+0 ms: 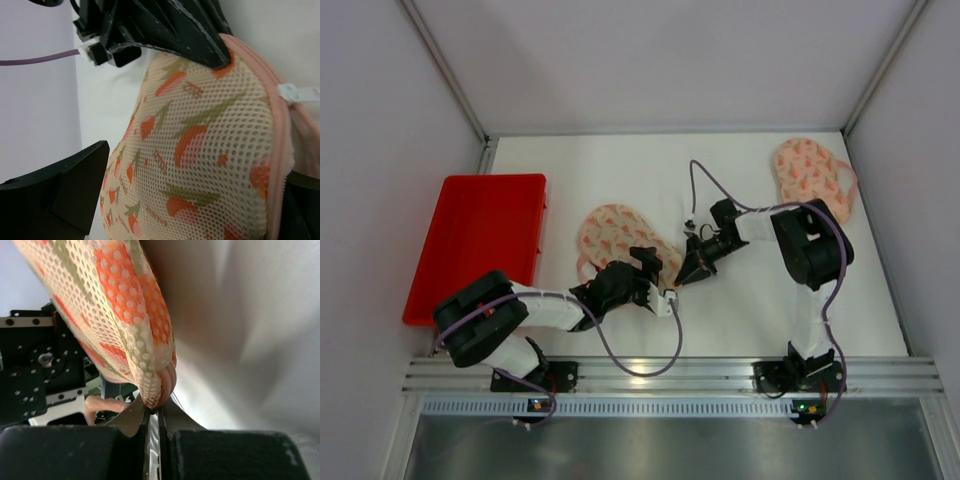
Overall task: Place the bra in the laundry bag and zip it closed
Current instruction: Adjust the bra in the laundry bag.
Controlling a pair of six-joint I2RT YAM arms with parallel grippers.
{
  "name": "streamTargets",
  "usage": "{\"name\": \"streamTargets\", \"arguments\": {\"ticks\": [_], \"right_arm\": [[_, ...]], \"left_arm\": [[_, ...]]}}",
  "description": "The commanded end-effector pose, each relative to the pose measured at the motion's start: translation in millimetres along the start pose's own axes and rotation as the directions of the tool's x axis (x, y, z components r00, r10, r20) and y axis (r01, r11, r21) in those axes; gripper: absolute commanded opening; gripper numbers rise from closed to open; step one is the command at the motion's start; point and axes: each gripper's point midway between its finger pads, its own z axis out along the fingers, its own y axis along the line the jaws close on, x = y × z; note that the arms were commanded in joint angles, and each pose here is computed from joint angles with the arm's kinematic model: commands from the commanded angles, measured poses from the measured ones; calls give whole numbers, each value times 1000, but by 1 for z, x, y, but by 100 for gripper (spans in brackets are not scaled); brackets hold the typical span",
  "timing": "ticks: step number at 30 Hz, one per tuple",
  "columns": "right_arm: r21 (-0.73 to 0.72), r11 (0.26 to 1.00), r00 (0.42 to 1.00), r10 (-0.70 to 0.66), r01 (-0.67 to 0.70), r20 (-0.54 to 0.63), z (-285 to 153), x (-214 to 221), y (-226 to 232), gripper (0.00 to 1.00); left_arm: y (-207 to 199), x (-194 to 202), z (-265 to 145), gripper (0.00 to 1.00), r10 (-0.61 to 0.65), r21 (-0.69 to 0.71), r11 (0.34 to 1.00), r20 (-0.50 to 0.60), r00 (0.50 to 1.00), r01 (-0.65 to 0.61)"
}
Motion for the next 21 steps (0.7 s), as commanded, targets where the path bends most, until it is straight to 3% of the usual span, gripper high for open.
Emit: {"name": "streamTargets", "arguments": {"ticks": [1, 6, 7, 8, 11, 12, 13, 16, 17, 21], "right_arm": [[-22, 999, 998, -48, 47, -38, 7, 1, 10, 0], [-41, 997, 997, -61, 59, -49, 11, -1, 17, 3], [-41, 997, 997, -62, 60, -47, 10, -3, 17, 11], [-43, 997, 997, -65, 63, -43, 9, -4, 19, 26], [-51, 998, 999, -48, 47, -26, 7, -8, 22, 44], [-58, 997, 999, -48, 47, -22, 8, -9, 23, 45], [-65, 997, 999, -44, 43, -21, 8, -10, 24, 44], [-61, 997, 999, -40, 39, -20, 10, -14, 23, 17], [-55, 998, 999, -38, 37, -17, 10, -15, 21, 4], [-54, 998, 1000, -23, 23, -2, 6, -19, 17, 0]], "left_arm": [[61, -30, 11, 99, -6, -198, 980, 94, 996, 24], [55, -28, 22, 99, -2, -171, 985, 88, 996, 17], [54, -28, 22, 99, -3, -169, 985, 88, 996, 18], [53, -28, 21, 98, -6, -167, 986, 88, 996, 21], [41, -28, 16, 99, 0, -136, 991, 109, 994, 15], [39, -27, 15, 99, 5, -129, 992, 106, 994, 9], [38, -27, 13, 99, 5, -123, 992, 107, 994, 8], [34, -25, 7, 99, -20, -107, 994, 97, 995, 30], [33, -26, 5, 99, -27, -98, 995, 95, 995, 37], [19, -32, -16, 98, -79, 36, 996, 93, 993, 76]]}}
